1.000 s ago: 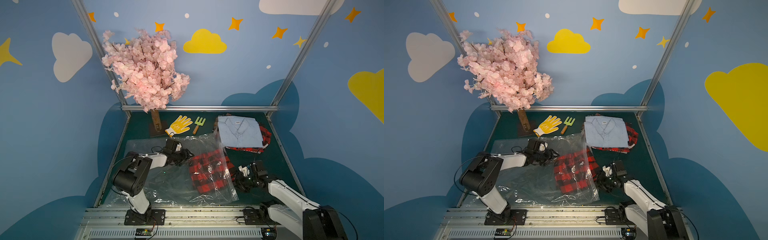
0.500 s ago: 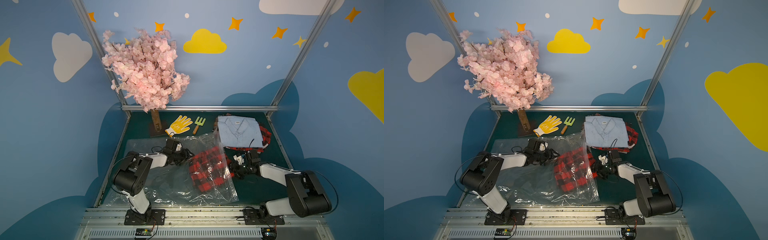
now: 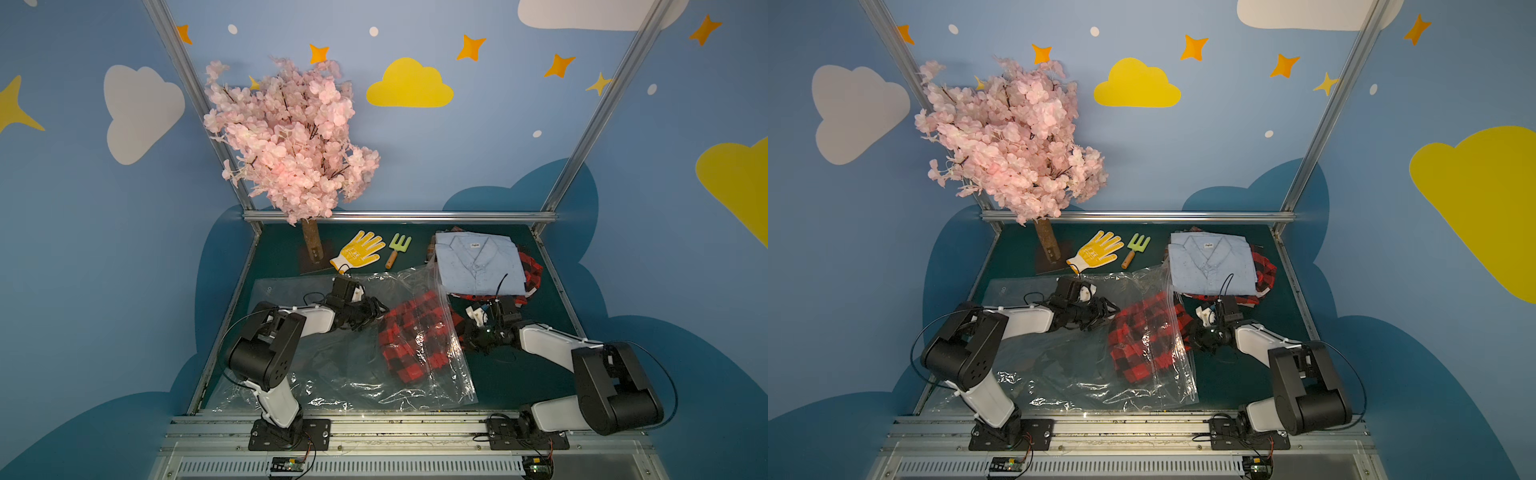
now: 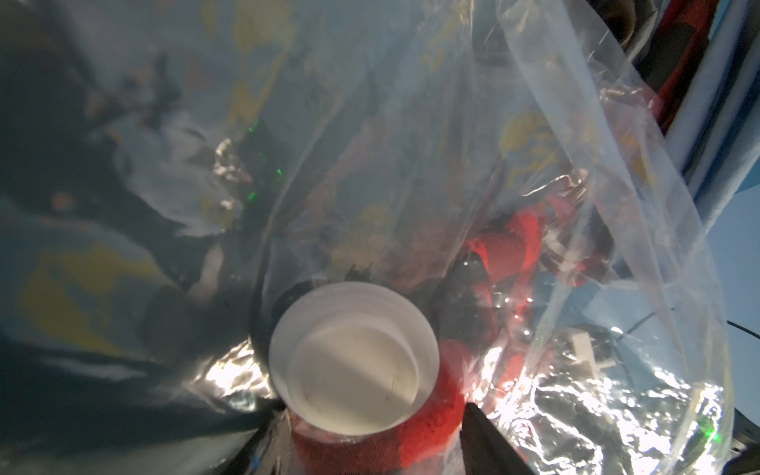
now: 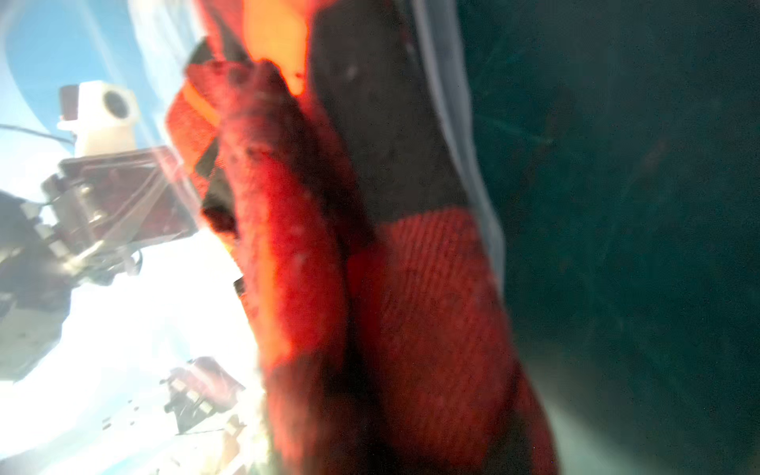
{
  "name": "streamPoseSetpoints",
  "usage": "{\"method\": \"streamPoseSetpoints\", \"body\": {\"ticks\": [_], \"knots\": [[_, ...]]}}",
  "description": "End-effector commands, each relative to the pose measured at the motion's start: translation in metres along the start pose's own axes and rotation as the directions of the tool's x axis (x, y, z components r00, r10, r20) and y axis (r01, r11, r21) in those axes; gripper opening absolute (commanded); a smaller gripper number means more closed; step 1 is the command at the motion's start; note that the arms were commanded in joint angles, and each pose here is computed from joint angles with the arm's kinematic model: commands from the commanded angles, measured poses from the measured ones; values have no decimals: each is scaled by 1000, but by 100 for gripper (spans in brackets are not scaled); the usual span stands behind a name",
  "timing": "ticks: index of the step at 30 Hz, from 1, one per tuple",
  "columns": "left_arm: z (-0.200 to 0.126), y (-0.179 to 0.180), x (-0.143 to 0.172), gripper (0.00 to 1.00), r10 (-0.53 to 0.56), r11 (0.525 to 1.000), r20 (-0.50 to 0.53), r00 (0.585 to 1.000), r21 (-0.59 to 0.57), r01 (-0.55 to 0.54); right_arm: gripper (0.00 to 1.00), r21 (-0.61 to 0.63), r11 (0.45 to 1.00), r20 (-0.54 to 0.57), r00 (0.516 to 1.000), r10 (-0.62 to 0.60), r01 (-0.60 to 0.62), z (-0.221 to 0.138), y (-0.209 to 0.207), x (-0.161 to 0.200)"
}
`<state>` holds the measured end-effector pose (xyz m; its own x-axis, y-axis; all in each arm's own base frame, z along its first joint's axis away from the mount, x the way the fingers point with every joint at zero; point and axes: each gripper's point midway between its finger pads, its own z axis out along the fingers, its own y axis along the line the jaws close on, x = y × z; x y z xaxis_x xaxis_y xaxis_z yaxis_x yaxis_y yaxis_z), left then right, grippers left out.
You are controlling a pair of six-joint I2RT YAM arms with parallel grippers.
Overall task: Take the shirt out of the vacuum bag
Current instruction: Take out the shirt from the vacuum bag.
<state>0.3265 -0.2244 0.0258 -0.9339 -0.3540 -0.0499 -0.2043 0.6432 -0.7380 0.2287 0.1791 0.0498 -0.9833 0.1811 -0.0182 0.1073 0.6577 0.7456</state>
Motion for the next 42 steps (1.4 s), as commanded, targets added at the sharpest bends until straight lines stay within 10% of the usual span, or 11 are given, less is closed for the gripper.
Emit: {"method": "streamPoseSetpoints", "body": {"ticks": [1,16,27,42], "knots": [[7,122,61,67,-196,905,-104,975,-401,139,0,7,999,15,999,-49,49,-20,15,3],[7,125,58,67,-210,902,-99,973,-403,154,0,108,994,113,993,-33,20,-89,17,21],[9,126,56,67,-213,900,-104,972,-408,154,0,97,981,391,900,-192,167,-168,89,1],[11,125,55,66,-212,902,-110,971,-405,151,0,57,903,501,771,-394,425,-250,221,-41]]}}
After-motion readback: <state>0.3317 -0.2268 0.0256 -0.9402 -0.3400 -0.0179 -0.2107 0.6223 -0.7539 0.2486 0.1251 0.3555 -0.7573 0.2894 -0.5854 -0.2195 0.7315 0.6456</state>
